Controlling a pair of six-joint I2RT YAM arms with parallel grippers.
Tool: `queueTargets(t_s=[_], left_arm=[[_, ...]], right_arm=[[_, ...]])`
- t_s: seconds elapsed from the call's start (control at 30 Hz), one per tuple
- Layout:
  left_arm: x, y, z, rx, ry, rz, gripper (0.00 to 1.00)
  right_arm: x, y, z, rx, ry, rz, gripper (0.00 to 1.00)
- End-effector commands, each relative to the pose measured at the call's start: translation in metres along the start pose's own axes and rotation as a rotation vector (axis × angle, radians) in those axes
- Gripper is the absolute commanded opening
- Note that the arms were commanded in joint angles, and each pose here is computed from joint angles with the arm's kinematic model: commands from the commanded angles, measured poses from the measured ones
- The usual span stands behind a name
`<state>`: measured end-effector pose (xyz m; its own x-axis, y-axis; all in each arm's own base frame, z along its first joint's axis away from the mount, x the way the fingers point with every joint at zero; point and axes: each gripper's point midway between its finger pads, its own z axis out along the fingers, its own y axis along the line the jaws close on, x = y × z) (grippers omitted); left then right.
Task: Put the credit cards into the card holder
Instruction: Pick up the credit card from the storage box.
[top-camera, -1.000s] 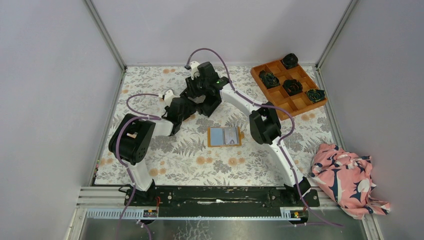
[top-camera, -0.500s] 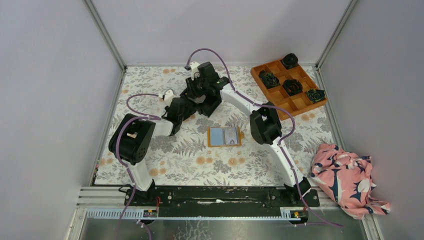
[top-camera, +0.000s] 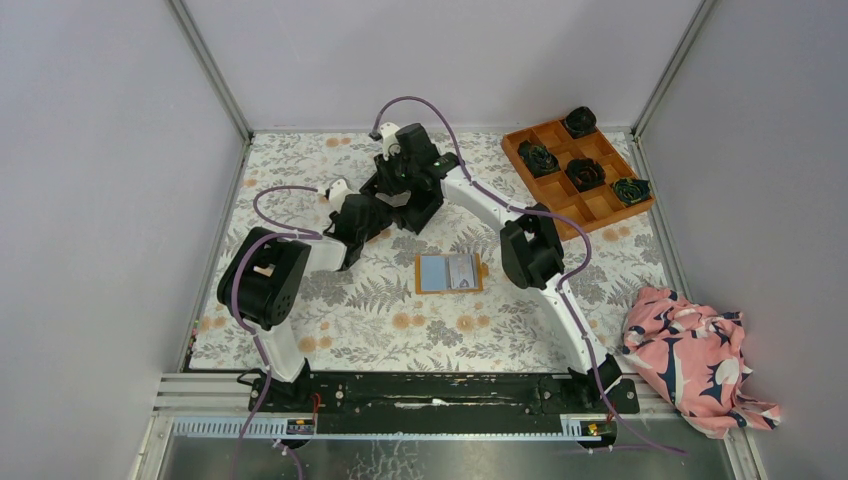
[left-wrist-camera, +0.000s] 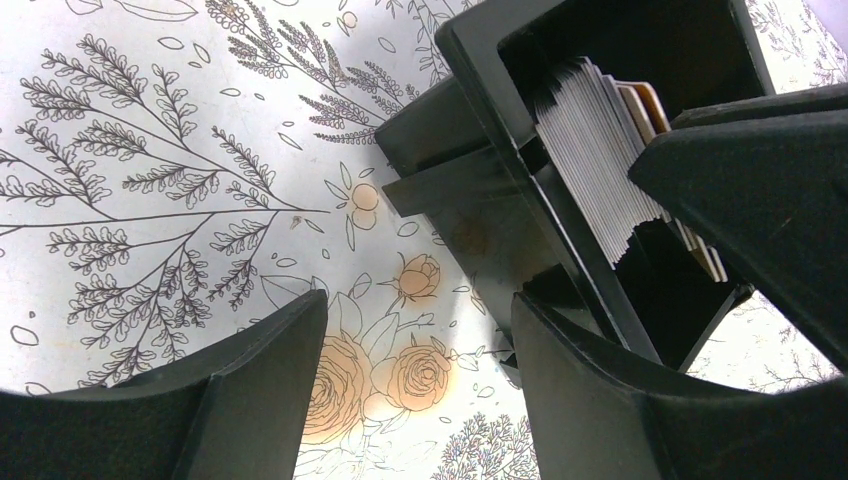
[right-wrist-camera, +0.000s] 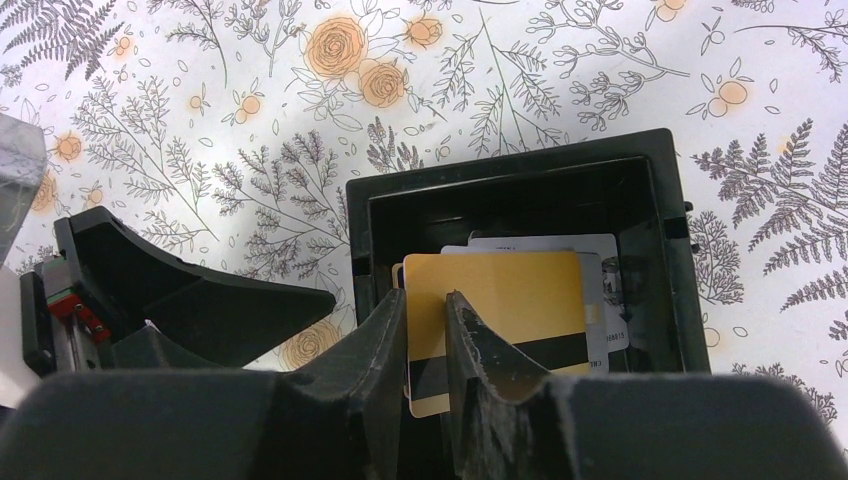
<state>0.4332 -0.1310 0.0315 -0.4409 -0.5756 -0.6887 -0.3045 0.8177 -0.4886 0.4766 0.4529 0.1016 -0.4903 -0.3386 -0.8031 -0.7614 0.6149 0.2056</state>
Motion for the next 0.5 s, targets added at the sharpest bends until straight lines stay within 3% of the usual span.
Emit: queueTargets(t_s=[0.0, 0.47], left_arm=[[-0.022, -0.014, -0.001, 0.030, -0.055, -0.001, 0.75], [-0.027, -0.012, -0.002, 0.021, -0.064, 0.011, 0.75]], right_arm=[[-0.029, 0.024, -0.029, -0.052, -0.033, -0.008, 0.25], [-0.045, 0.032, -0.043, -0.107, -0.081, 0.035, 0.21]])
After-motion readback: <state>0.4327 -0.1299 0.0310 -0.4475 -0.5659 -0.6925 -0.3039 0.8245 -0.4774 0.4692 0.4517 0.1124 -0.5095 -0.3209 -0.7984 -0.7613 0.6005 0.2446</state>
